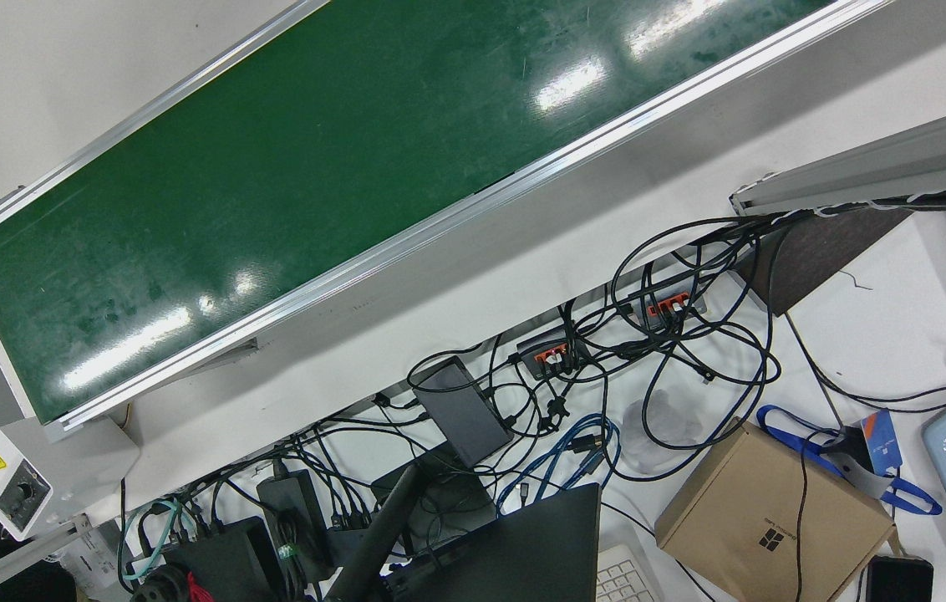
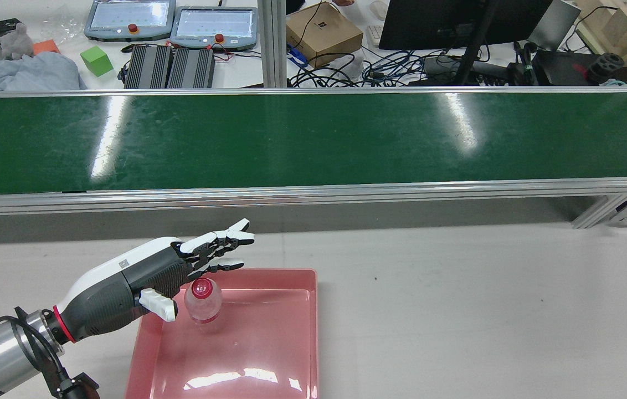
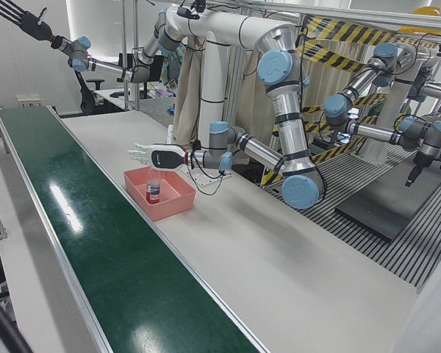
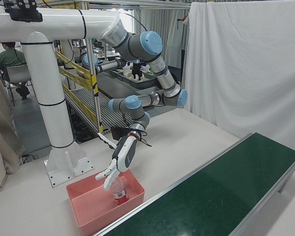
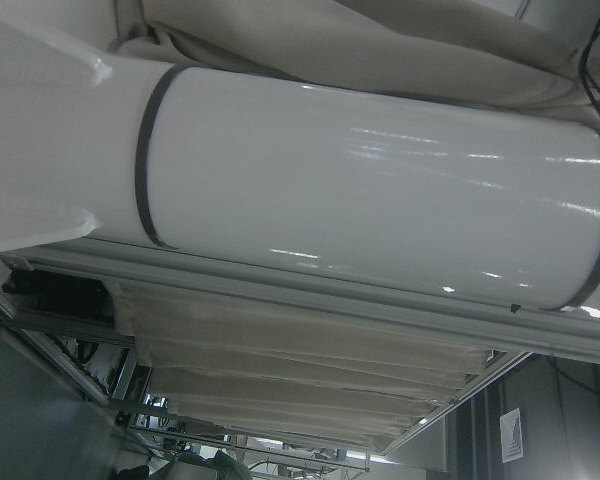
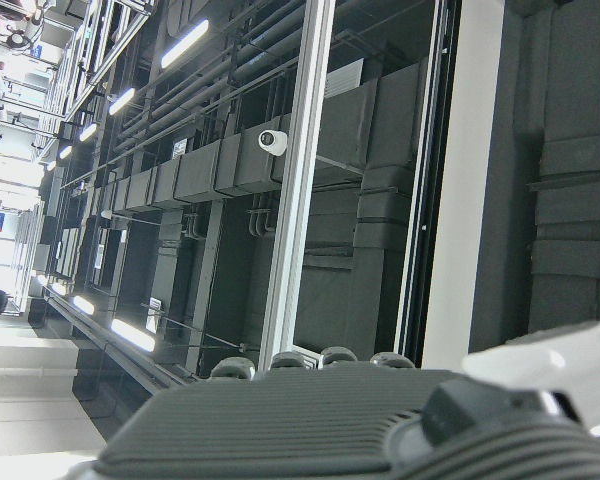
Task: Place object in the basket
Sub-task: 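Lower the bottle into the pink tray and open the left hand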
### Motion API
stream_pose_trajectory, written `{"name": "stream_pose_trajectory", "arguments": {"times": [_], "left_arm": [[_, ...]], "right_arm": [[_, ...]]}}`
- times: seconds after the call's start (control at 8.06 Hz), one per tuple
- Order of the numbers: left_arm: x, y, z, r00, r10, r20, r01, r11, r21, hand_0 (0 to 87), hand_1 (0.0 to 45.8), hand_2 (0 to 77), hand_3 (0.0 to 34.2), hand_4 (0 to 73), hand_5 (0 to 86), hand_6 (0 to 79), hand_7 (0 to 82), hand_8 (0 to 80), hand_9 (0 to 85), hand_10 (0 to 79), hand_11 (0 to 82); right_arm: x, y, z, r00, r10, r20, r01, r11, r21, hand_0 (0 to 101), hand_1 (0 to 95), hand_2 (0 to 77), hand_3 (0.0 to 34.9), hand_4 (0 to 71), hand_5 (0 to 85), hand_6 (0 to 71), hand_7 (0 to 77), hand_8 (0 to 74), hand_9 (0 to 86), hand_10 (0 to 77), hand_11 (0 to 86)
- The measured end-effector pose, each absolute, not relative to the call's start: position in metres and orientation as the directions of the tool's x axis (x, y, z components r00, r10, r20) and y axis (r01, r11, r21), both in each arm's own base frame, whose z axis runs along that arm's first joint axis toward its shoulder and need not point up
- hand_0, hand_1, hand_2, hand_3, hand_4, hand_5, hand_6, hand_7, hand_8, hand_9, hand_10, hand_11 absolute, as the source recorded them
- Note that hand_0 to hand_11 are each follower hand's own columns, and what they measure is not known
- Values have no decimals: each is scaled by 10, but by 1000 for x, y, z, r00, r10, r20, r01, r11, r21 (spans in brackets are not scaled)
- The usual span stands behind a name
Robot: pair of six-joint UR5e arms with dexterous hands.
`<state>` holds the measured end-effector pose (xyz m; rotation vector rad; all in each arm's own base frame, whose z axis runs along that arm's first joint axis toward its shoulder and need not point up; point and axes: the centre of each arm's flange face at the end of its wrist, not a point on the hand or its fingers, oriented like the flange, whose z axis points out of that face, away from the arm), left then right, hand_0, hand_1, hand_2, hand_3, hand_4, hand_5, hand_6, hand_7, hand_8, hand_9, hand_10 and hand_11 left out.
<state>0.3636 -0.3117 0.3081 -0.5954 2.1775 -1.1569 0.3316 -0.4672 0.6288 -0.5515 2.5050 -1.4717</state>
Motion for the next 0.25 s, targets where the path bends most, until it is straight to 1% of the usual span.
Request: {"name": "stream_pose_trajectory", "arguments": {"times": [0.12,0.25], "left_arm": [[363,-312,307,-723,-627,-289,-112,519,-847,256,16,16,0,82,207,27,11,44,38,104,153],[361,-312,305,-725,-628,-283,-119,519,-846,255,11,16,0,82,207,11,5,44,38,104,136]], "right_arm": [[332,-467,629,-914,-405,29,-222,440,-870,3,0,11,2,5,0,0,5,0,0,5,0],[332,-467,629,-914,-405,29,-222,440,-870,3,0,11,1,5,0,0,5,0,0,0,0]]}}
